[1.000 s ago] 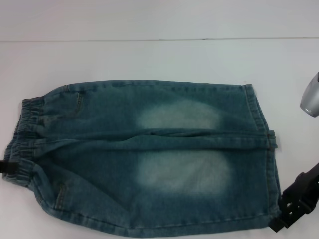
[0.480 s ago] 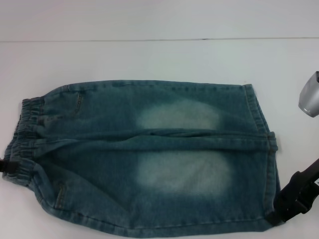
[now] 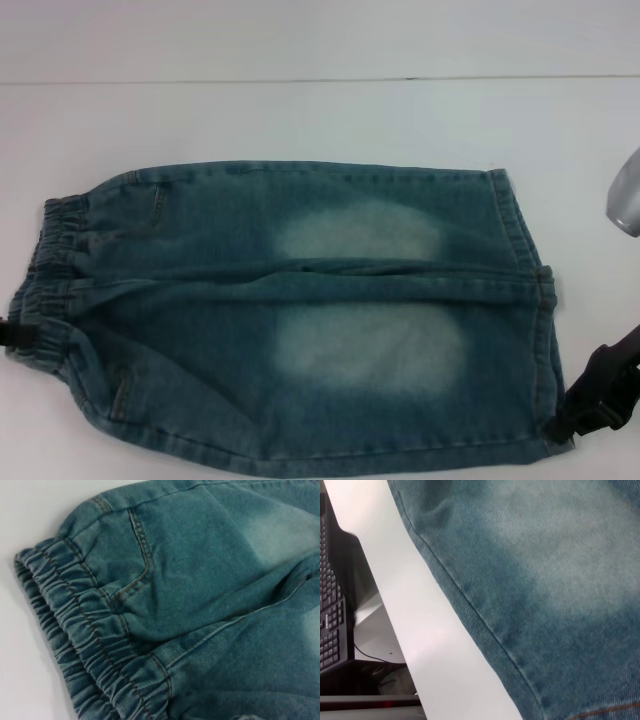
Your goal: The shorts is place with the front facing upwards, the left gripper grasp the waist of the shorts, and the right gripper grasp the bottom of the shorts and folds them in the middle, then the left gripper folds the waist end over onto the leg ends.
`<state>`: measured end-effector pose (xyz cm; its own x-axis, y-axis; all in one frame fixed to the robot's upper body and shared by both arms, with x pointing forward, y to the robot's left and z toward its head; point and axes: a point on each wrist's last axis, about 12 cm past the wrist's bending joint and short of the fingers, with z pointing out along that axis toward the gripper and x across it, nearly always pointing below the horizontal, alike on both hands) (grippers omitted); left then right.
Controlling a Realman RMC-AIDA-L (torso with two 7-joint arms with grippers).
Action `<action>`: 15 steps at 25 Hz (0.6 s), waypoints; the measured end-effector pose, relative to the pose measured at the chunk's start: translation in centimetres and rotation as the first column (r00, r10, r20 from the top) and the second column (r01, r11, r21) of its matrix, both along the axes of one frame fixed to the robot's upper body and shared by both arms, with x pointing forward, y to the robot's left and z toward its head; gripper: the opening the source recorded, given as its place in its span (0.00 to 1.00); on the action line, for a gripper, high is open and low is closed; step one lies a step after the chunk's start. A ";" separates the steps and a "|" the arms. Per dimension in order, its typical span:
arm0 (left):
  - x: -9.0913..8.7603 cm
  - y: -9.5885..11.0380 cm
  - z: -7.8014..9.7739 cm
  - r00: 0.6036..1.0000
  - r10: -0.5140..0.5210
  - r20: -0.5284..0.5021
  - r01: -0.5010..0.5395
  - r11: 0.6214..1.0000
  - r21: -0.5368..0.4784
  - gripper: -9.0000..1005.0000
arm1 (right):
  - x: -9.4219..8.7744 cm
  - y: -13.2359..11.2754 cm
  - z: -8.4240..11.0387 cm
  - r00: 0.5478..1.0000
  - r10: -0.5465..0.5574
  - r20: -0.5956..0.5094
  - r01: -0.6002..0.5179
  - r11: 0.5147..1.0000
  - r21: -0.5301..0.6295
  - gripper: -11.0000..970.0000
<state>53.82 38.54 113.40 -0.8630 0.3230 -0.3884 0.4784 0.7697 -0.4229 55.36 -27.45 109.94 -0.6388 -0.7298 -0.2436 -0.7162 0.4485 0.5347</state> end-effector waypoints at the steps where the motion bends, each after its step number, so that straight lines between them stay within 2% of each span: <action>1: 0.0 0.0 0.0 1.000 0.000 0.000 0.000 1.000 0.000 0.08 | 0.0 -0.2 0.0 1.000 0.000 0.003 0.000 1.000 0.003 0.08; 4: 0.0 0.3 0.2 1.000 0.002 -0.003 -0.002 1.000 0.001 0.08 | 0.1 -1.1 0.4 1.000 -0.018 0.017 0.017 1.000 0.022 0.06; 8: 0.1 0.8 1.0 1.000 0.026 -0.005 -0.026 1.000 0.000 0.09 | 0.2 -2.8 1.4 0.995 -0.078 0.059 0.070 0.990 0.122 0.05; 12: 0.6 1.0 1.8 0.997 0.082 -0.011 -0.082 0.996 -0.018 0.09 | 0.3 -4.4 2.1 0.974 -0.190 0.119 0.158 0.958 0.241 0.05; 15: 1.2 1.2 2.3 0.991 0.135 -0.004 -0.135 0.990 -0.039 0.09 | 0.7 -5.3 2.2 0.935 -0.317 0.158 0.254 0.910 0.326 0.05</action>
<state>55.06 39.70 115.72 -0.8982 0.1882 -0.3972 0.3706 0.8101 -0.4542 56.06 -32.75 112.17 -0.7223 -0.3972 -0.5661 -0.6882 0.4939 0.5316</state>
